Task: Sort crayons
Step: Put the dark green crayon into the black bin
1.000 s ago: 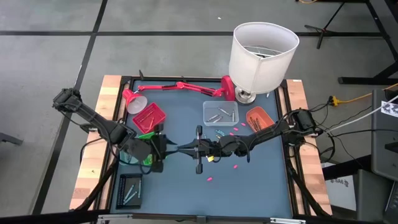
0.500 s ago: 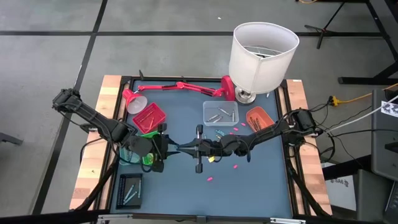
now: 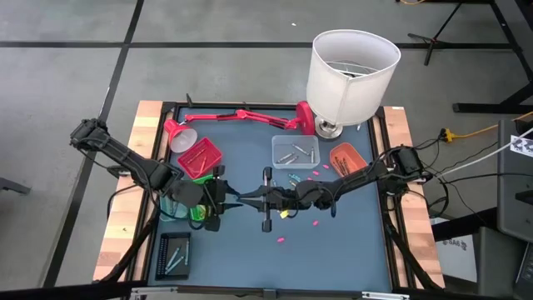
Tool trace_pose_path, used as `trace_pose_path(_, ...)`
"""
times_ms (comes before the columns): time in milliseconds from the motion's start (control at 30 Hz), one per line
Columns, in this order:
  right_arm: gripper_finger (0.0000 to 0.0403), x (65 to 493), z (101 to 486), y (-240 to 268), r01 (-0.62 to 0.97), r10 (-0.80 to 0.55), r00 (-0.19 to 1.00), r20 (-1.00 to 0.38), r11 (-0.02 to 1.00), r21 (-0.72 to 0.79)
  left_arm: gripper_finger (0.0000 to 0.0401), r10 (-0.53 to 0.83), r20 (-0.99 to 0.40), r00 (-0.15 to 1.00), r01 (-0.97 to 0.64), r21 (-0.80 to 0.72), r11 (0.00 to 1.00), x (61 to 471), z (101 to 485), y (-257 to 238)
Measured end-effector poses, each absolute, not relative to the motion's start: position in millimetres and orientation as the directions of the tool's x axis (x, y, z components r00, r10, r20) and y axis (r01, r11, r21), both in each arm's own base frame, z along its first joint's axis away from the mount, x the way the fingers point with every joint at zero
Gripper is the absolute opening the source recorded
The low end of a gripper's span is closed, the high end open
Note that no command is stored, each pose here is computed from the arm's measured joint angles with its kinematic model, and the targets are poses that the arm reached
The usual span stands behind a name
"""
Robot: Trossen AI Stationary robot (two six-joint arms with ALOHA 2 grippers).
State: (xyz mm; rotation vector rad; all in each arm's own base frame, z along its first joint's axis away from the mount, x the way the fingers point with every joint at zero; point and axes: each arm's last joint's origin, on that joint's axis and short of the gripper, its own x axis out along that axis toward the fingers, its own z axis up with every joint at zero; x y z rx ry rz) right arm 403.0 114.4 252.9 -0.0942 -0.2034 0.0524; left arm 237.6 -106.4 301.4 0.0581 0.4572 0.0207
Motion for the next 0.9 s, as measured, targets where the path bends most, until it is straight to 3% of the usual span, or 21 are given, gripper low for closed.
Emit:
trace_pose_path(233,0.0012,403.0,253.0,114.4,-0.042,0.061,0.978,0.200,0.994,-0.100,0.0109,0.029,-0.424,0.905,-0.008,0.051,0.999,238.5,303.0,-106.9)
trace_pose_path(567,0.0012,403.1,252.4,114.5,-0.047,0.066,0.979,0.195,0.994,-0.098,0.0013,0.040,-0.432,0.901,-0.017,0.057,0.998,238.8,302.2,-105.0)
trace_pose_path(667,0.0015,403.1,252.1,114.5,-0.049,0.065,0.979,0.191,0.995,-0.086,0.0007,0.040,-0.435,0.900,-0.016,0.059,0.998,238.7,301.9,-104.9)
trace_pose_path(900,0.0087,403.5,249.3,115.3,-0.054,0.068,0.984,0.162,0.994,-0.090,0.0016,0.043,-0.441,0.896,-0.017,0.063,0.998,238.3,301.3,-104.7)
